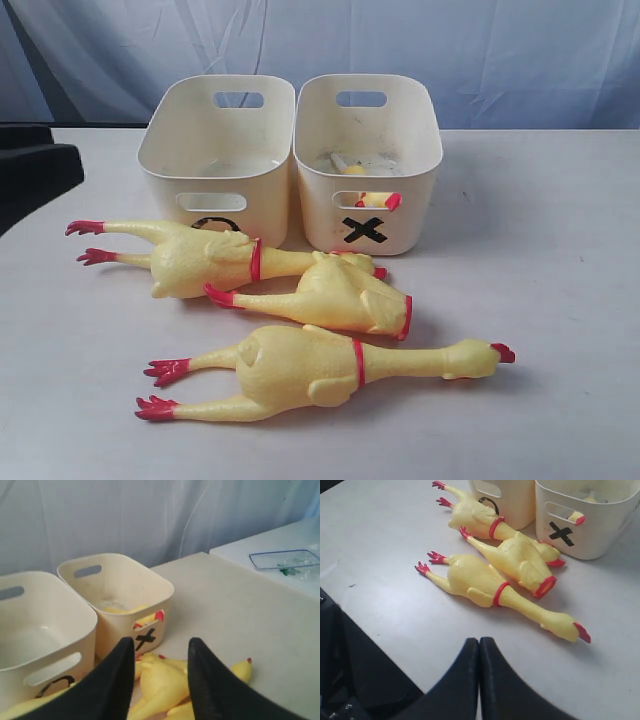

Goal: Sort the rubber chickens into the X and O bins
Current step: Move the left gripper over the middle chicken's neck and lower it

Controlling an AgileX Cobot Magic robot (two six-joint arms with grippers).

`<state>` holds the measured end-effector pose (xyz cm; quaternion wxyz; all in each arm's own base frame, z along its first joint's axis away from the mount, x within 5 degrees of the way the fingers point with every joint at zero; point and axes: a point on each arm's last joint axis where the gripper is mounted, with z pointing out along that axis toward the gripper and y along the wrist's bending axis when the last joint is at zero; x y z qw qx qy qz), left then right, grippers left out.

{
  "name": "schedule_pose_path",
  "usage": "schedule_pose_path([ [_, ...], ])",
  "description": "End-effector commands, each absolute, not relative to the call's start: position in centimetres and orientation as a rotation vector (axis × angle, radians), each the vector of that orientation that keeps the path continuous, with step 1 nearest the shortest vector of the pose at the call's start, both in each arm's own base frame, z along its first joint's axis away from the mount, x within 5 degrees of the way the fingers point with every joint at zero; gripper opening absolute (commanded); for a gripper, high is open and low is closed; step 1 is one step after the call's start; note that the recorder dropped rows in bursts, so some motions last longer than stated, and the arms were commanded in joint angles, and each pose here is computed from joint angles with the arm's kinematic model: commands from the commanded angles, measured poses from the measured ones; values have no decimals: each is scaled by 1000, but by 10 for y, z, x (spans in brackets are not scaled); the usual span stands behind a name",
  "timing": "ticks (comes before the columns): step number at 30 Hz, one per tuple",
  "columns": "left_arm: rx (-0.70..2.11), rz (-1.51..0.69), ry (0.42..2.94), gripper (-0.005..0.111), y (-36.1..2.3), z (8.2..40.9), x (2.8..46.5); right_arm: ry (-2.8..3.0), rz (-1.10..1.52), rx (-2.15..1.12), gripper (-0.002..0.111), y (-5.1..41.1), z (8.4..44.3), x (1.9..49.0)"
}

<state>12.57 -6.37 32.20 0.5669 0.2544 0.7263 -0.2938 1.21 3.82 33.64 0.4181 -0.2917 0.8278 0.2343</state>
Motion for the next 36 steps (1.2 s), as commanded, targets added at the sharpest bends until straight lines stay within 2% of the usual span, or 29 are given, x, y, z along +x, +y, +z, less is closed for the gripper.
schedule_pose_path([
  [1, 647, -770, 1789, 32, -73, 310, 148, 2080, 574, -726, -1, 35, 324, 8],
  [9, 856, -931, 1862, 30, -117, 290, 161, 2112, 576, -730, -1, 36, 312, 9],
  [14, 1001, -898, 1832, 28, -146, 283, 152, 2108, 576, -727, -1, 36, 312, 10],
  [33, 1167, -864, 1720, 28, -188, 282, 114, 2113, 573, -730, -1, 36, 311, 9],
  [36, 1182, -806, 1614, 28, -192, 286, 117, 2113, 573, -730, -1, 36, 311, 9],
])
